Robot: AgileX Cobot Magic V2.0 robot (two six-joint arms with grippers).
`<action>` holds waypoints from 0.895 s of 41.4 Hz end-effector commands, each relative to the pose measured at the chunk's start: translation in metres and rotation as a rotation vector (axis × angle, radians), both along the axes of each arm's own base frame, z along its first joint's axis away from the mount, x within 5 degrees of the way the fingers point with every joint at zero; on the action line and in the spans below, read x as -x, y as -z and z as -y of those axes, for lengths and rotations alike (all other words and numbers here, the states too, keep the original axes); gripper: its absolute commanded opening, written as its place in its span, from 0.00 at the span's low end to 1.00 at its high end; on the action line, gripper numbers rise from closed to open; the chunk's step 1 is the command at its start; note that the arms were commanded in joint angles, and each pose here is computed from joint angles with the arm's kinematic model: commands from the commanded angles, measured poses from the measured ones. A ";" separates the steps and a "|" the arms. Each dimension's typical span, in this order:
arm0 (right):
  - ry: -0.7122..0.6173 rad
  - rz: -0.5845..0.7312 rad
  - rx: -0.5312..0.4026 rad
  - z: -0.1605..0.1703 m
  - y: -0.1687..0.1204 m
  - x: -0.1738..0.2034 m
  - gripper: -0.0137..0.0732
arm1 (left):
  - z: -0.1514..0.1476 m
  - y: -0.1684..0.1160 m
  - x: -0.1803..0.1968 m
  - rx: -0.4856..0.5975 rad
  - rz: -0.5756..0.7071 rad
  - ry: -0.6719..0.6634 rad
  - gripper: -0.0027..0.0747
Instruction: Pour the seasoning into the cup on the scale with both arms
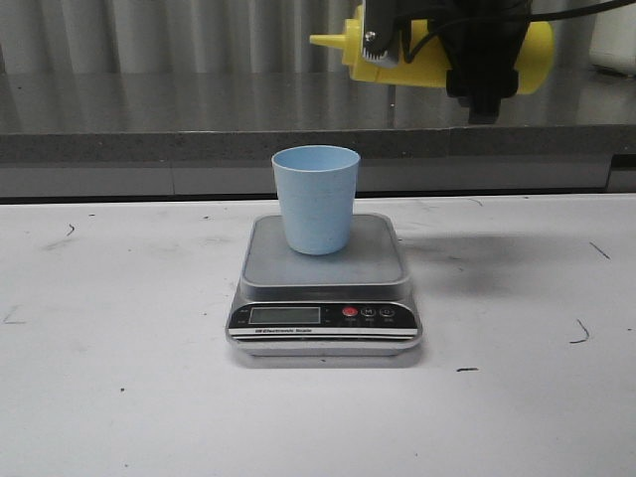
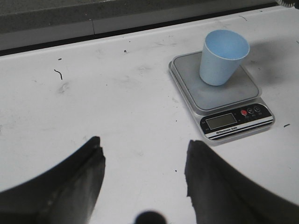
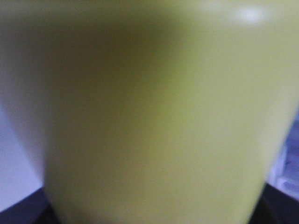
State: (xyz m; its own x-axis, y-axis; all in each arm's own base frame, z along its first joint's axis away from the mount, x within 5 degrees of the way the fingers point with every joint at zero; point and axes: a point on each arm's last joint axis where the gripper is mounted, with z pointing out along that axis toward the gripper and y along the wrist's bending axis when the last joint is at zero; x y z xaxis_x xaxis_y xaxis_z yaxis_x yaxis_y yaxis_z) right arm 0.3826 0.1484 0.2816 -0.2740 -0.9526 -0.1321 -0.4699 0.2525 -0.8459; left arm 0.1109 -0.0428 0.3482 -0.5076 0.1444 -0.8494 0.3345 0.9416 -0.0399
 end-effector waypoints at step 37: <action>0.058 0.122 -1.240 0.112 0.076 0.037 0.55 | 0.001 -0.013 -0.002 0.043 0.082 -0.001 0.53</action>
